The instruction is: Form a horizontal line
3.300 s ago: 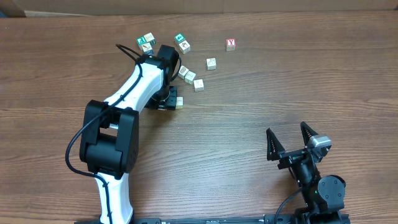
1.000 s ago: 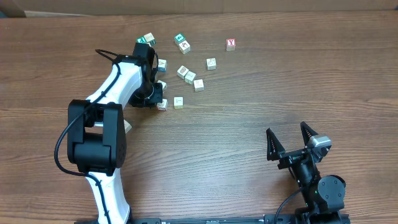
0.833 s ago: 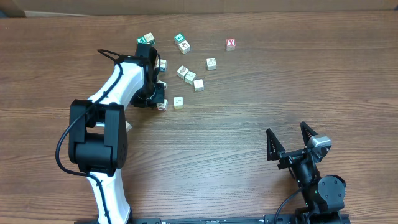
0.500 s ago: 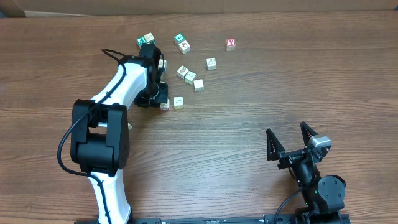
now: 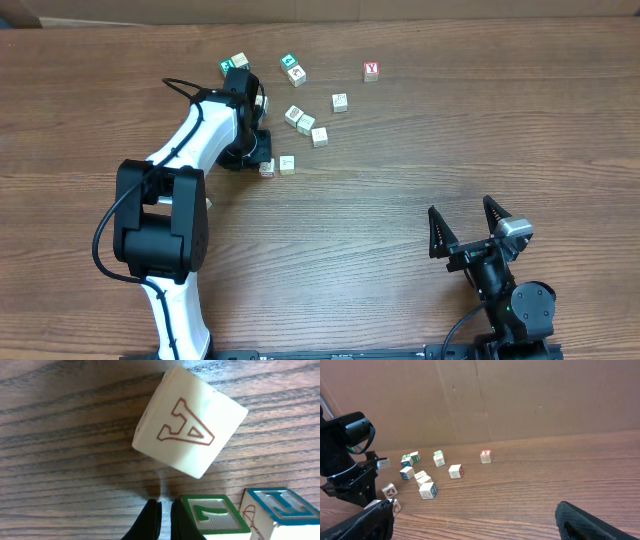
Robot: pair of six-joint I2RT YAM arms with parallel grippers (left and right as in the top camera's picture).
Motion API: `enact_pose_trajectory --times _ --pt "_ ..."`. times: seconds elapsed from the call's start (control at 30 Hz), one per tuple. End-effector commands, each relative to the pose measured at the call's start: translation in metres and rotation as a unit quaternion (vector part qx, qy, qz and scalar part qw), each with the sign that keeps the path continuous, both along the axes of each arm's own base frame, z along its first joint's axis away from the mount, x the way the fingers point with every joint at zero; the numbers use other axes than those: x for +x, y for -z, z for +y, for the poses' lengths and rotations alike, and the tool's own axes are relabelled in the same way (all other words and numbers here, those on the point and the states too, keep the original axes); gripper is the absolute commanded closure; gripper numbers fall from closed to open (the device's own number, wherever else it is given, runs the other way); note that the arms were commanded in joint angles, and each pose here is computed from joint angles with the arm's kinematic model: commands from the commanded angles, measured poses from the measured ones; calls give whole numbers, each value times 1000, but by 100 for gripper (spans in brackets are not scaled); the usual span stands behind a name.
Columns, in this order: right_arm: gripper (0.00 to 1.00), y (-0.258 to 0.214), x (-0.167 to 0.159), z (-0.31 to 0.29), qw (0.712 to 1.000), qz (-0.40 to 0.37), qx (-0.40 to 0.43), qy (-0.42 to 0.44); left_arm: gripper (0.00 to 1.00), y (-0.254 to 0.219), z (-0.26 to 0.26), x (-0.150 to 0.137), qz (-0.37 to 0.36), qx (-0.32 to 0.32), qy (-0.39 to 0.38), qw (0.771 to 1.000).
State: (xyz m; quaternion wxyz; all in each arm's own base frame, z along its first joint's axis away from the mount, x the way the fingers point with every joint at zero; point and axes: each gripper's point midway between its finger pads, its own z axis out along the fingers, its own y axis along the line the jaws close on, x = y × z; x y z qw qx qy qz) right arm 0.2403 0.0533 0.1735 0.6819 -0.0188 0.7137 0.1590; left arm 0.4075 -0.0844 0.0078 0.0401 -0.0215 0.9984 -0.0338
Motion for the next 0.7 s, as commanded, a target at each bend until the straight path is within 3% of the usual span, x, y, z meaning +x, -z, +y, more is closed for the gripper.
enact_pose_trajectory --times 0.0,0.67 --pt "0 3 1 -2 1000 1 1 6 94 2 -7 -4 6 -13 -2 1000" --pt "0 3 1 -2 1000 1 1 6 93 2 -15 -1 1 -28 3 1000"
